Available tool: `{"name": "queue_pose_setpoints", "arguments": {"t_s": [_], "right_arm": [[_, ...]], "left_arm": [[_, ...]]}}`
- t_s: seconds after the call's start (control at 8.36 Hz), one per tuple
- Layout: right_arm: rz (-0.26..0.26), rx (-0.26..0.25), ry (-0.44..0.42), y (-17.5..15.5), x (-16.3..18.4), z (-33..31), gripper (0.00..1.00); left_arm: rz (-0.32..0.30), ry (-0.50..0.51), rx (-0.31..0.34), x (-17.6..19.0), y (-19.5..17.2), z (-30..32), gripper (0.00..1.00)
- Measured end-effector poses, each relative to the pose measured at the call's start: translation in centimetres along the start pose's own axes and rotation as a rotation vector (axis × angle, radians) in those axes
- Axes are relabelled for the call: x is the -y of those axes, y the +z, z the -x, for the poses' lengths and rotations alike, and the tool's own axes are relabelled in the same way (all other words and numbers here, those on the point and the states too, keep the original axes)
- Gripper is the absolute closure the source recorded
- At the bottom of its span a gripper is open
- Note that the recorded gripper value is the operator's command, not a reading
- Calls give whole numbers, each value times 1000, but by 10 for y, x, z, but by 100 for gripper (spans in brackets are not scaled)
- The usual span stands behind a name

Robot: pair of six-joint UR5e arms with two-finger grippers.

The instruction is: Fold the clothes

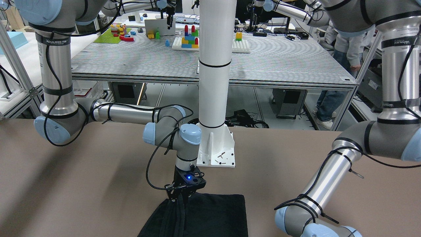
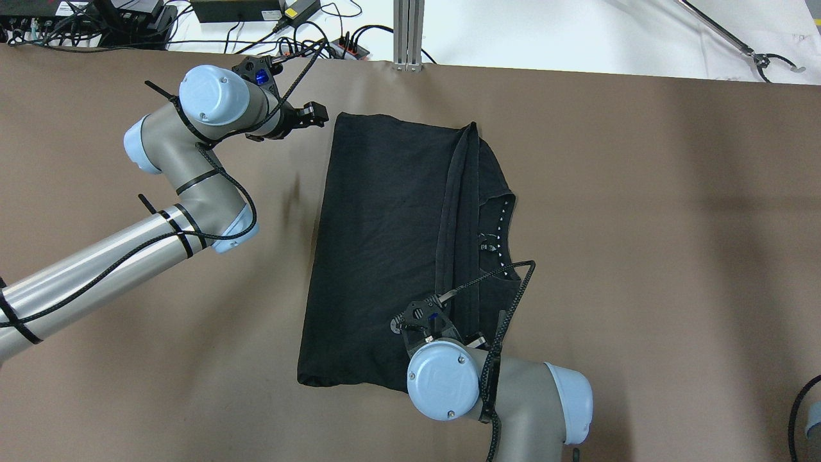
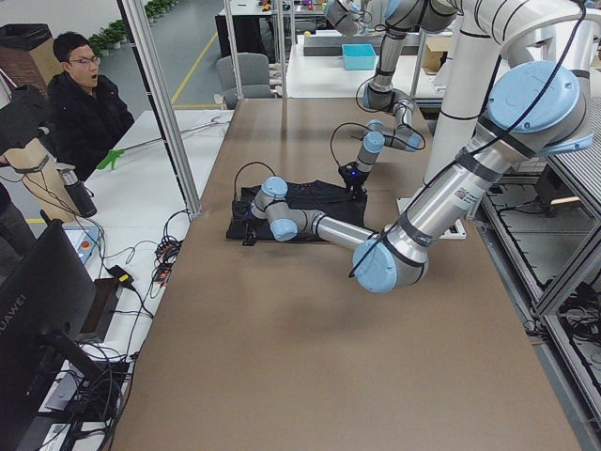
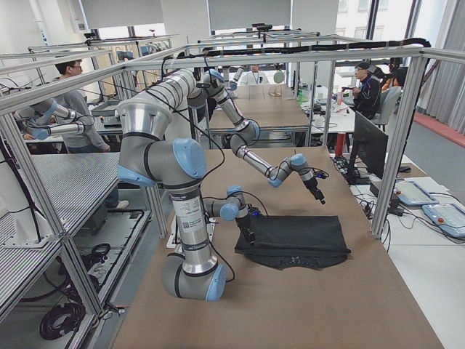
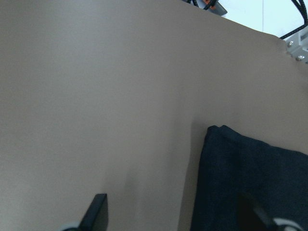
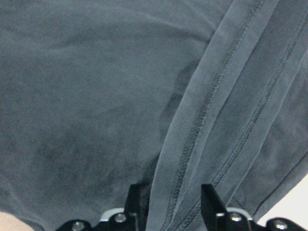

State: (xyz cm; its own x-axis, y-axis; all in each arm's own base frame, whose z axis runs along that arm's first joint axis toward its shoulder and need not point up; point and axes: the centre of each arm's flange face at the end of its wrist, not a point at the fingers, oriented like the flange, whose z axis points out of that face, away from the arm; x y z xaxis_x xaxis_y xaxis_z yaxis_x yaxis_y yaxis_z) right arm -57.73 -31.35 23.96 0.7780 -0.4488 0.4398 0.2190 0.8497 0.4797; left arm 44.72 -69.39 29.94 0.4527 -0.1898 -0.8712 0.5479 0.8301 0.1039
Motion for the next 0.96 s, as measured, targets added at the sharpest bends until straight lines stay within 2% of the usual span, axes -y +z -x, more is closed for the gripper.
{"name": "queue_pose_setpoints", "arguments": {"t_s": [0.12, 0.48, 0.72, 0.96], "right_arm": [[2, -4, -3, 2, -1, 1, 100], [7, 2, -12, -3, 0, -2, 100], [24, 3, -24, -16, -1, -23, 100], [57, -17, -1, -12, -58, -36, 100]], "left_arm": [[0, -4, 0, 0, 0, 0, 6], [1, -8, 1, -2, 1, 1, 6], [-3, -12, 3, -11, 4, -2, 6], [-8, -21, -2, -20, 6, -10, 6]]}}
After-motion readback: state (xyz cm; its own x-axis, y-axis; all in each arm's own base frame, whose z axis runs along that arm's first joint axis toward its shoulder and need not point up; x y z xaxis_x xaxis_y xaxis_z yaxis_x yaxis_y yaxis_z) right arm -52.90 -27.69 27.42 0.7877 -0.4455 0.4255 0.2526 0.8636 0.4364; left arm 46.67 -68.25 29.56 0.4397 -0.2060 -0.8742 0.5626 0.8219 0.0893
